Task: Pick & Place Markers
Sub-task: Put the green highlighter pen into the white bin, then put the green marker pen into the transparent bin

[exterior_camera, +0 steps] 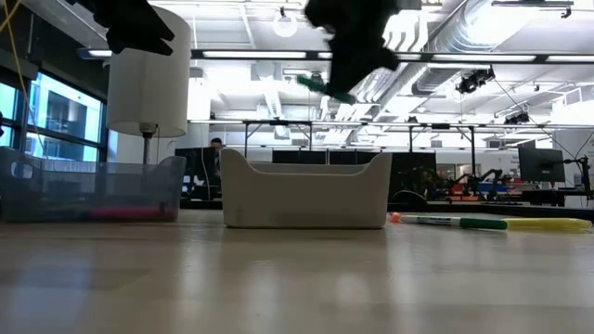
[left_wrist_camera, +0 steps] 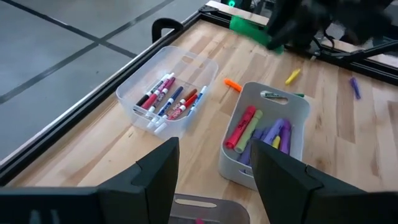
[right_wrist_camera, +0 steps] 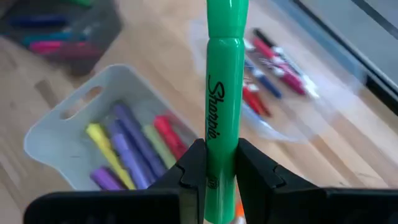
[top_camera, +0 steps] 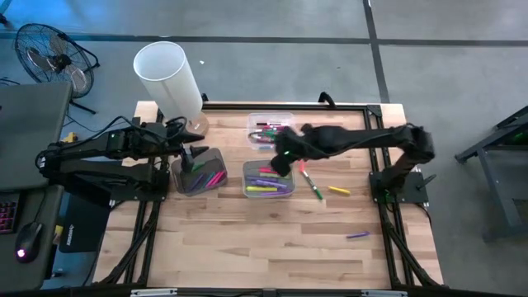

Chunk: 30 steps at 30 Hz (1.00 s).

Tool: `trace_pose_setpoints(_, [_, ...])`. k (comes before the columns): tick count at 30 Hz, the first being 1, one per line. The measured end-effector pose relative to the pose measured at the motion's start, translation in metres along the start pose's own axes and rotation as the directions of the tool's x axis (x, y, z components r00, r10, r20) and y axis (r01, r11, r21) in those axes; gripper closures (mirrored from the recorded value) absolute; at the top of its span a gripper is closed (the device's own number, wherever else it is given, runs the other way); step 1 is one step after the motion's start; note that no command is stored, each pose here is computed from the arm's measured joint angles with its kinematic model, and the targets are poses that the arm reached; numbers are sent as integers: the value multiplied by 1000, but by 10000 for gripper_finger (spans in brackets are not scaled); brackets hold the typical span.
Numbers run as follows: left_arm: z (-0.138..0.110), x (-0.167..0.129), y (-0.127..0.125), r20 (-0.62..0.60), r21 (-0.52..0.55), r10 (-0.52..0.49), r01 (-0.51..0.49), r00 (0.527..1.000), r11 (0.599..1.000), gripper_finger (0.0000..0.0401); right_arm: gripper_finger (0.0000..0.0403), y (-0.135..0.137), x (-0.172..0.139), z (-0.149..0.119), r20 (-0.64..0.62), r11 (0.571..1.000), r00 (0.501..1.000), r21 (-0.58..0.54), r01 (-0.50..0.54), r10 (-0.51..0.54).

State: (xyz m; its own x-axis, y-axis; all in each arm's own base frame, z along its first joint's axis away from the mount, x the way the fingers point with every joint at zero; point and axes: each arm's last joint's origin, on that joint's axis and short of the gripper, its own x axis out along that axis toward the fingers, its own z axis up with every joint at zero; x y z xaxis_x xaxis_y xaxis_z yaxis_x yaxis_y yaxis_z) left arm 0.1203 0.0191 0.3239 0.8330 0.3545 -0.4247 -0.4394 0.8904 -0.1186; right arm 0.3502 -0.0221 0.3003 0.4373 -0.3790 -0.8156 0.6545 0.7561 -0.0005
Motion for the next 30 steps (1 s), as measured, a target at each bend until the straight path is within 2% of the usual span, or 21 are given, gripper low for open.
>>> trace_pose_setpoints(4, [0, 0, 0, -4, 0, -8, 8, 1000, 1000, 209, 349, 35, 24, -4, -75, 993, 997, -115, -31, 22])
trace_pose_setpoints(10, [0, 0, 0, -5, 1, -8, 8, 1000, 1000, 209, 334, 64, 59, -25, -236, 985, 972, -173, -25, -17])
trace_pose_setpoints(16, [-1, 0, -1, -15, 1, -37, 37, 999, 999, 209, 308, 67, 66, -40, -303, 991, 952, -130, -3, -37])
trace_pose_setpoints(23, [-1, 0, -1, -24, 2, -53, 53, 998, 999, 209, 302, 64, 55, -42, -326, 993, 944, -120, 9, -48])
trace_pose_setpoints(30, [-1, 0, -1, -24, 2, -53, 53, 998, 999, 209, 301, 56, 38, -57, -345, 969, 908, -157, 192, -236])
